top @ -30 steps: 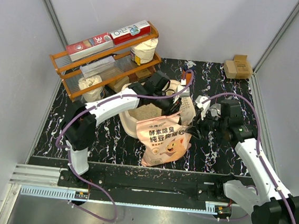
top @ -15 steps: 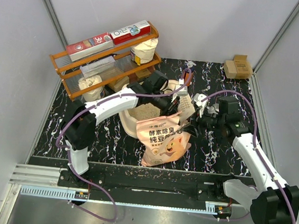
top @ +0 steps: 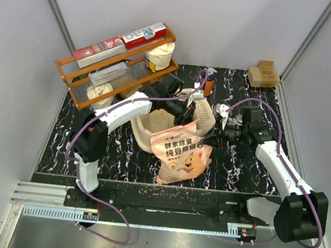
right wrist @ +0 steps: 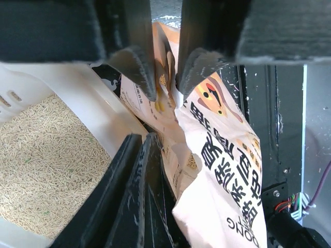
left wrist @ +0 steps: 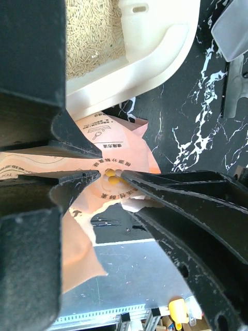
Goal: Fill the litter box with clean litter
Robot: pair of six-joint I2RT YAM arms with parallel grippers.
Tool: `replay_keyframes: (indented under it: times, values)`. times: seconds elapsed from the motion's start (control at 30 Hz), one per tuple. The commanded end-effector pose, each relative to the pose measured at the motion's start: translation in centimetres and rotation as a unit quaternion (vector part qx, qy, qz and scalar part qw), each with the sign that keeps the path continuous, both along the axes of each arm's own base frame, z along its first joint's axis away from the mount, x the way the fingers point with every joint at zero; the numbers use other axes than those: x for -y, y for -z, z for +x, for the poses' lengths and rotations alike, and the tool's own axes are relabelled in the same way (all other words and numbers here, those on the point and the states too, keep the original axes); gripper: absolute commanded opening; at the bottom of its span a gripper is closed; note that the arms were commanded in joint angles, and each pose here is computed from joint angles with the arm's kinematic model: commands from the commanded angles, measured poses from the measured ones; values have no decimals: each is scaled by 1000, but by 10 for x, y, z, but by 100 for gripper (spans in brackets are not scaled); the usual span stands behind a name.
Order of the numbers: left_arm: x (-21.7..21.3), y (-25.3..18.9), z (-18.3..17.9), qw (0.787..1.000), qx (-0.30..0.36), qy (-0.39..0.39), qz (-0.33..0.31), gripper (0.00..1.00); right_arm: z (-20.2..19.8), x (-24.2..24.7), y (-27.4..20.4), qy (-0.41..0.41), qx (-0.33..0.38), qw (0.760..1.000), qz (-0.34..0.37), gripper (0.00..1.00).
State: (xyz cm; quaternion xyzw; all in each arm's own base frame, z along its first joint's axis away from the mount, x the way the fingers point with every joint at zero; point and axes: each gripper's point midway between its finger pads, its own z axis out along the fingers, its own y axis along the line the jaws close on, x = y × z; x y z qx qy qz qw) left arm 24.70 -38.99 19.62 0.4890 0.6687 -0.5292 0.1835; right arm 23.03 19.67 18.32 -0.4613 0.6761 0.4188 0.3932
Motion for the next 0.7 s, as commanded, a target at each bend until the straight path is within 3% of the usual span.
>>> replay_keyframes:
  times: [0.0, 0.07, 0.27, 0.47, 0.67]
  values:
    - [-5, -25, 9, 999, 30, 7, -24, 19, 5, 5, -7, -2, 20, 1000, 15, 22]
    - [-16, -27, 18, 999, 34, -9, -21, 21, 9, 9, -8, 9, 23, 1000, 11, 13]
    - [-74, -52, 34, 993, 86, -78, -3, 50, 7, 10, -14, 31, -3, 999, 15, 0]
    - [-148, -56, 24, 976, 128, -170, 43, 64, 5, 14, -15, 67, -25, 997, 10, 0]
    - [-198, -35, -20, 963, 165, -188, 100, 75, 10, 18, -13, 92, -38, 995, -3, 0]
